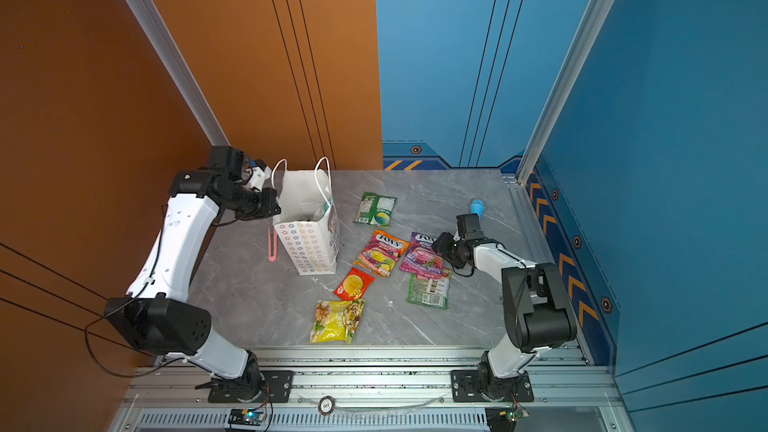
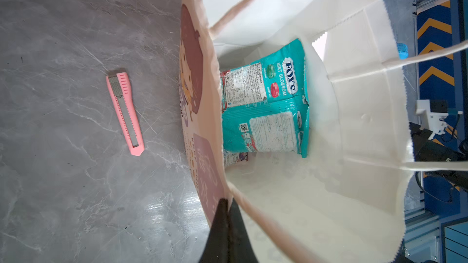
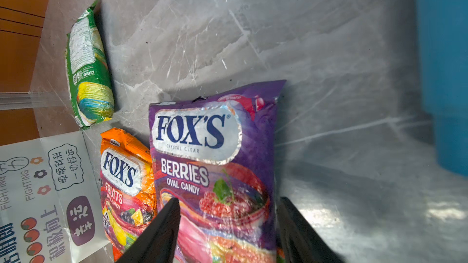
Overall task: Place the snacks into the paper bag
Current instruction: 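Grasp the purple FOX'S berries packet with the right gripper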
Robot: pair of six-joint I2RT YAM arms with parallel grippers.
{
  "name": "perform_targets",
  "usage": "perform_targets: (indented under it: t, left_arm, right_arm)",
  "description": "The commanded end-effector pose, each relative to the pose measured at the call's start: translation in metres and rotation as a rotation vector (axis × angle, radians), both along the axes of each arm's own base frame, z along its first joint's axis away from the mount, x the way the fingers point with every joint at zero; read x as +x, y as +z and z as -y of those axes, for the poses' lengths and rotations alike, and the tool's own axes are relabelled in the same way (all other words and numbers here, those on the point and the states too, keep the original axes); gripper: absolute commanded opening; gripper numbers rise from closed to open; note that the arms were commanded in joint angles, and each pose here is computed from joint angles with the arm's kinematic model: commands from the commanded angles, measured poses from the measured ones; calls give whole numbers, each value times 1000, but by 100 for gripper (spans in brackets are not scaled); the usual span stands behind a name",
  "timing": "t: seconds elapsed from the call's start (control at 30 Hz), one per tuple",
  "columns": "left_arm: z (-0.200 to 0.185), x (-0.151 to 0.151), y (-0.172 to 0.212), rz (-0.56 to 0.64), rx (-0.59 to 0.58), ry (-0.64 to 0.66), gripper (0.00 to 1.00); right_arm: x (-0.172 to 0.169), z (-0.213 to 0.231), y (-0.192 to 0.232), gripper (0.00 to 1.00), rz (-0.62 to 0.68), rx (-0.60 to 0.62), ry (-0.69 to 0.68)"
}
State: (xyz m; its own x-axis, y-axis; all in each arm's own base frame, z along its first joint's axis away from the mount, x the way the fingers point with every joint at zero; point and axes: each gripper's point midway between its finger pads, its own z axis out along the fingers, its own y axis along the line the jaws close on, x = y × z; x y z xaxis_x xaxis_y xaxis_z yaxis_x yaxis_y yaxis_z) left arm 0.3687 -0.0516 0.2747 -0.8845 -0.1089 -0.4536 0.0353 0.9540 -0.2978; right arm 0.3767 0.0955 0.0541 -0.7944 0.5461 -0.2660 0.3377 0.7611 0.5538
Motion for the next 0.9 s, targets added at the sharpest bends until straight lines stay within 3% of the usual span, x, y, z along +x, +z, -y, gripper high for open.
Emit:
perform_targets:
  t: [0.0, 0.27, 0.4, 0.7, 0.87]
  left_arm:
    - [0, 0, 1, 2, -5, 3, 0]
    - [5, -1, -2, 6, -28, -13, 0]
    - [4, 7, 18, 49, -15, -29, 0]
    - [6, -7, -7, -22, -6, -25, 0]
    - [6, -9, -1, 0, -3, -25, 0]
  right_arm:
    - [-12, 9, -5, 63, -30, -37, -5]
    - [-12, 5, -15, 62, -44, -1, -5]
    - [4, -14, -17, 45, -50, 103, 35]
    - [17, -24, 10, 5, 26, 85, 47]
    - [21, -29, 62, 0, 114, 33, 80]
